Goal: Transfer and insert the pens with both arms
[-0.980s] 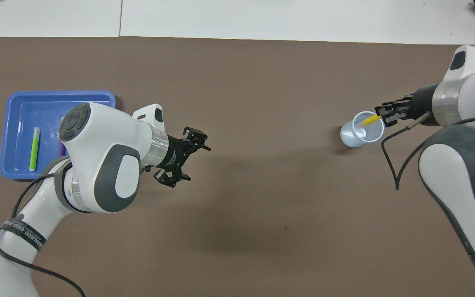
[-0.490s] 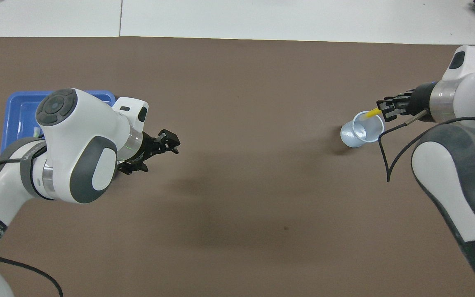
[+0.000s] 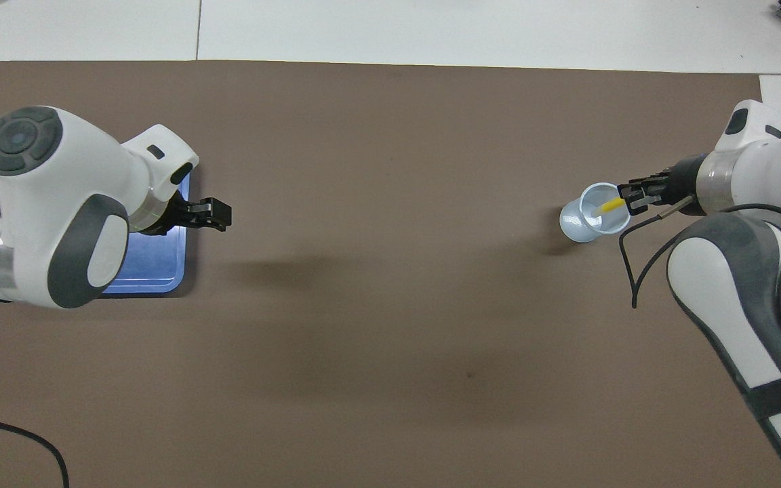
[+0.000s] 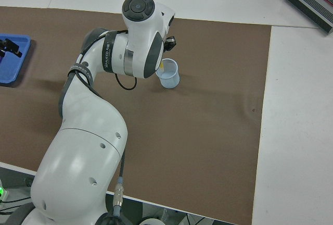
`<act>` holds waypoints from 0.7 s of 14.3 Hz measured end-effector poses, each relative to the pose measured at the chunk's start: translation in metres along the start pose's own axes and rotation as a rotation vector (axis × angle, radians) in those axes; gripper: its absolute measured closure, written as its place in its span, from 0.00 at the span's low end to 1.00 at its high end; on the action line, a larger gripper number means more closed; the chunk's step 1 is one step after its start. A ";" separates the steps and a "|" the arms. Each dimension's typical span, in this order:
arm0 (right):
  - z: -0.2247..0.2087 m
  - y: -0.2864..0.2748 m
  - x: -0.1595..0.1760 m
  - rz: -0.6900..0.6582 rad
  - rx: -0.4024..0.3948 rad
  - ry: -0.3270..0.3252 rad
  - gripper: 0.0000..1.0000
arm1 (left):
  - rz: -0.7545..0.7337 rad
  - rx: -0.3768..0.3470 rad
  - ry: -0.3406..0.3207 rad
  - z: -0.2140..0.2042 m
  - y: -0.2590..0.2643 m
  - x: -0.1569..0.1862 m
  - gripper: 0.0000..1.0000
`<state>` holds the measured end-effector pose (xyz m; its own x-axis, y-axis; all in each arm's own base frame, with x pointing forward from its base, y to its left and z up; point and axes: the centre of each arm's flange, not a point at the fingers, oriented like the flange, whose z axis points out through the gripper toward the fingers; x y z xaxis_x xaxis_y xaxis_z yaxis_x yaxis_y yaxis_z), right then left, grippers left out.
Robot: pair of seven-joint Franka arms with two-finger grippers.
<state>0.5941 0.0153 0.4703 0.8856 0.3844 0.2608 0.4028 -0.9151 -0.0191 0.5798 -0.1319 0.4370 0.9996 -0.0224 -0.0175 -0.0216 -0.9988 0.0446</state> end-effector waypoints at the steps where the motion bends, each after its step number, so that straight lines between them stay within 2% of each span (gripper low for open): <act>1: 0.002 0.002 -0.003 0.002 0.001 -0.004 0.82 | 0.022 0.000 0.004 -0.001 -0.015 0.005 0.01; 6: 0.002 0.005 -0.008 -0.033 0.001 -0.009 0.82 | 0.073 0.038 0.010 0.002 -0.069 0.019 0.05; 7: 0.002 0.004 -0.009 -0.033 0.001 -0.010 0.77 | 0.079 0.041 0.004 0.008 -0.086 0.024 0.05; 10: 0.002 0.007 -0.010 -0.028 0.000 -0.011 0.45 | 0.072 0.038 -0.025 0.036 -0.139 0.043 0.05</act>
<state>0.5886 0.0048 0.4654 0.8764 0.4112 0.2507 0.4276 -0.9039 -0.0120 0.6251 0.0048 0.3937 0.9946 -0.0951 -0.0408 -0.0948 -0.9955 0.0091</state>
